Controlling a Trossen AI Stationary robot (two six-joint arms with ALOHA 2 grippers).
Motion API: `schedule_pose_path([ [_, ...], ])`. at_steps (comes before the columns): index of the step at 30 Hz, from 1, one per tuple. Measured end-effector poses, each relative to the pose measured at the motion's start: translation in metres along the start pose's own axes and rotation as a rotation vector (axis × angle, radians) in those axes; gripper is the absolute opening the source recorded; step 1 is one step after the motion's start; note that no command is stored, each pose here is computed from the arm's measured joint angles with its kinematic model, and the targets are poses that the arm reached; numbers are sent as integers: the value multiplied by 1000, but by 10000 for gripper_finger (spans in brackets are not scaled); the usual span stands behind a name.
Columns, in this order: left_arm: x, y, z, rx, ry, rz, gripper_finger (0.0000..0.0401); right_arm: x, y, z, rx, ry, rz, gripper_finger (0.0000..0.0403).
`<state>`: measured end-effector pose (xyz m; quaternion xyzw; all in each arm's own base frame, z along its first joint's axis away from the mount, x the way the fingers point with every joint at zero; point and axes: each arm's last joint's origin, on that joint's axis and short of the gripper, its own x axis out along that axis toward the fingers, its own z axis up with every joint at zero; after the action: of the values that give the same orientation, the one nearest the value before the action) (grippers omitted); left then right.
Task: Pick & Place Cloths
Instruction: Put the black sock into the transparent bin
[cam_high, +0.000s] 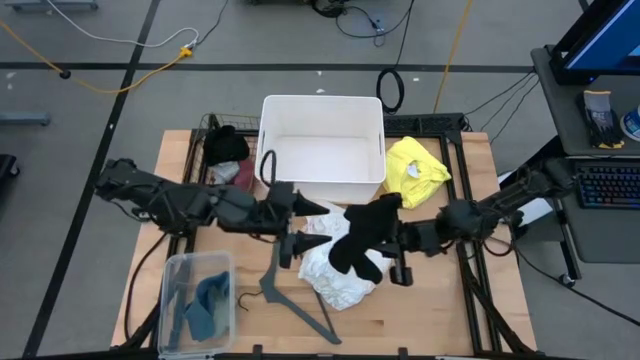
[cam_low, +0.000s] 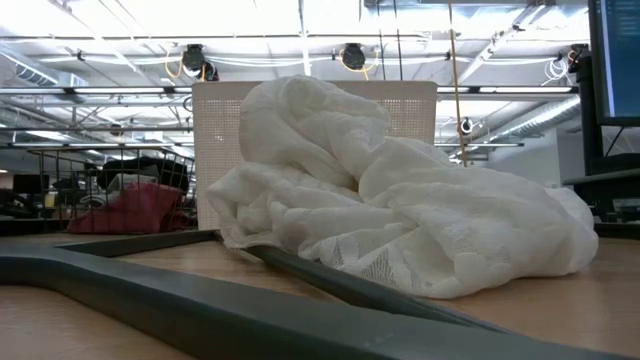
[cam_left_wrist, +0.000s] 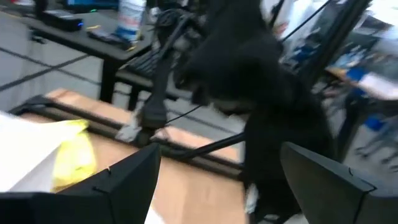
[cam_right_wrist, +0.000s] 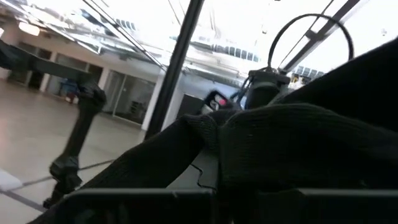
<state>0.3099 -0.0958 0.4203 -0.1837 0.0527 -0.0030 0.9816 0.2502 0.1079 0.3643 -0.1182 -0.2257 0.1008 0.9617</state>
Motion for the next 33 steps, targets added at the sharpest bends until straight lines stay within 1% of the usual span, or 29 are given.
schedule_pose_path([
  [3, 9, 2, 1, -30, -13, -70, 335, 9, -4, -3, -23, 31, -8, 0],
  [6, 18, 4, -3, -52, 0, -111, 335, 17, -6, -7, -36, 52, -16, 0],
  [11, 32, 10, -10, -92, 19, -109, 335, 28, -10, -11, -51, 65, -34, 0],
  [14, 39, 11, -15, -93, 46, -142, 335, 32, -11, -18, -62, 131, -69, 0],
  [17, 44, 12, -17, -90, 41, -156, 335, 33, -13, -23, -71, 170, -97, 0],
  [20, 46, 12, -19, -88, 54, -157, 335, 34, -14, -26, -75, 187, -124, 0],
  [25, 49, 19, -19, -107, 69, -159, 331, 34, -13, -26, -74, 183, -119, 1],
  [27, 50, 20, -19, -109, 82, -176, 314, 34, -13, -26, -74, 184, -118, 4],
  [29, 50, 21, -19, -110, 93, -198, 281, 34, -13, -27, -75, 187, -117, 7],
  [31, 50, 22, -19, -110, 110, -220, 235, 34, -13, -27, -75, 189, -115, 8],
  [33, 50, 23, -19, -110, 125, -239, 178, 34, -13, -27, -64, 187, -112, 9],
])
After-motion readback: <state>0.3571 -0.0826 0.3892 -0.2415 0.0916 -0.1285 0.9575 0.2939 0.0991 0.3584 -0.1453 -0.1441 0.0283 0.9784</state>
